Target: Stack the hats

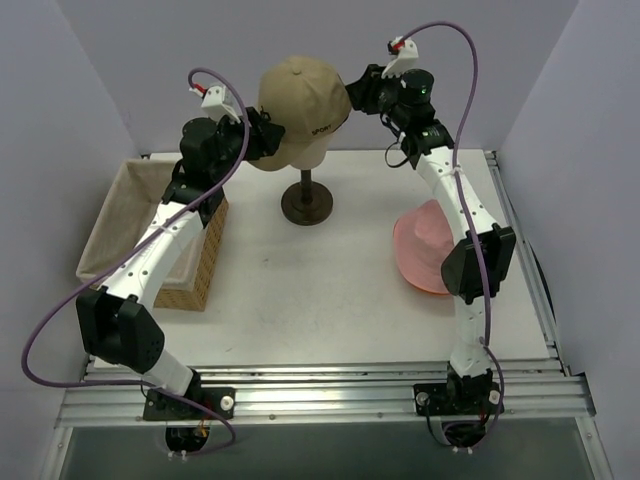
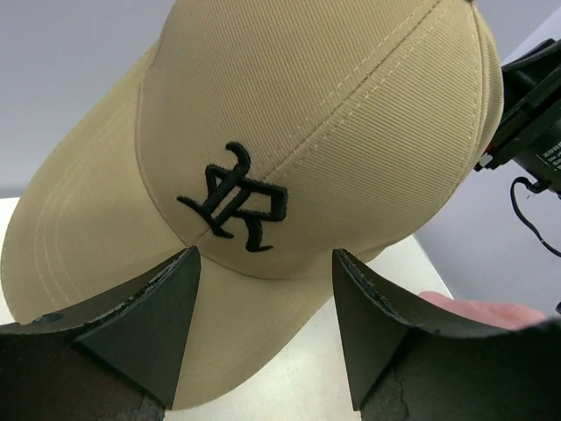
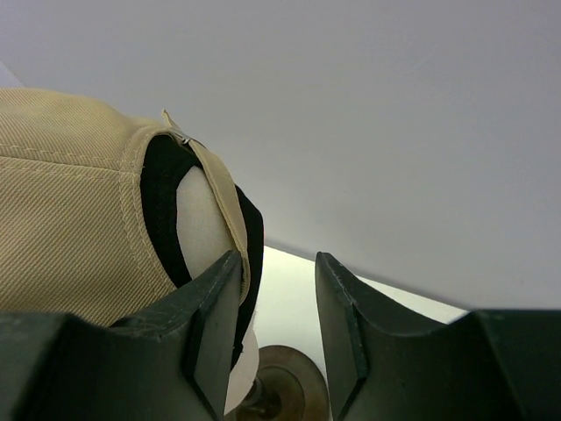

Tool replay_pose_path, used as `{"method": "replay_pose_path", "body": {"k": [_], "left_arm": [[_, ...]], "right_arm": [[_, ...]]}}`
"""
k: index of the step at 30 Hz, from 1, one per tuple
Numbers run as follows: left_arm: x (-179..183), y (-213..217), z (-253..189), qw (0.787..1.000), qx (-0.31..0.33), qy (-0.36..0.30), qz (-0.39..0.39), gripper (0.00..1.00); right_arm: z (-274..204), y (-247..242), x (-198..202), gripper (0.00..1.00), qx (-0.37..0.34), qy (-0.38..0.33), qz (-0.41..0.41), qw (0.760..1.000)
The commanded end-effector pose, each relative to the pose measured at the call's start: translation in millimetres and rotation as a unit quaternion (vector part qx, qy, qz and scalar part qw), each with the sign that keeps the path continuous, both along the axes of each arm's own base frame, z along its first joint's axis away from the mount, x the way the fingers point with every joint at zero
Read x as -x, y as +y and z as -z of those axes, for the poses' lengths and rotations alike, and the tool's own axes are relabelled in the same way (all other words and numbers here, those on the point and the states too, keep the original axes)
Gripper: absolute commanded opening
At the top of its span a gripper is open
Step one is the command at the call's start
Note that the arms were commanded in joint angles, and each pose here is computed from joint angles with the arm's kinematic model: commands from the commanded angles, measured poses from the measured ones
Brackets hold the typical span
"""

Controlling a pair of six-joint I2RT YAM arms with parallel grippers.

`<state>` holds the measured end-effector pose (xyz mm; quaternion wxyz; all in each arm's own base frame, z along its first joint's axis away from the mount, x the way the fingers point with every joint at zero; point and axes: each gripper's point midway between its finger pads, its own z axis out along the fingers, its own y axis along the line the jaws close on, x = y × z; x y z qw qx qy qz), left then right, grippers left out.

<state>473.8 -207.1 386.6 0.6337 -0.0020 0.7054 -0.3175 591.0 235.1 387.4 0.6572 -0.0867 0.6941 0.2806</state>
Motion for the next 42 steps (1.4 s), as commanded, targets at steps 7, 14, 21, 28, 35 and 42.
{"method": "replay_pose_path", "body": {"k": [7,14,21,28,35,42], "left_arm": [[54.9,29.6,-82.9,0.995,0.028,-0.088,-0.030,0.70],[93.0,38.1,-76.9,0.996,0.035,-0.074,-0.029,0.70],[115.4,39.1,-35.5,0.998,0.033,-0.035,-0.027,0.70],[130.3,28.8,-10.7,1.000,0.024,-0.006,-0.009,0.70],[135.8,23.9,0.8,1.000,0.015,0.005,-0.004,0.70],[140.8,20.3,-1.6,1.000,0.027,-0.015,0.005,0.70]], "right_arm": [[-4.5,10.7,22.2,0.41,0.022,-0.001,-0.060,0.998],[-47.0,4.2,33.7,0.54,-0.004,-0.045,-0.066,0.997],[-65.1,2.5,32.0,0.61,-0.027,-0.055,-0.068,0.996],[-75.7,-1.9,42.7,0.62,-0.039,-0.055,-0.066,0.996],[-76.8,-12.5,38.4,0.64,-0.047,-0.039,-0.032,0.998],[-82.2,-28.0,36.5,0.65,-0.047,-0.034,0.013,0.998]]}}
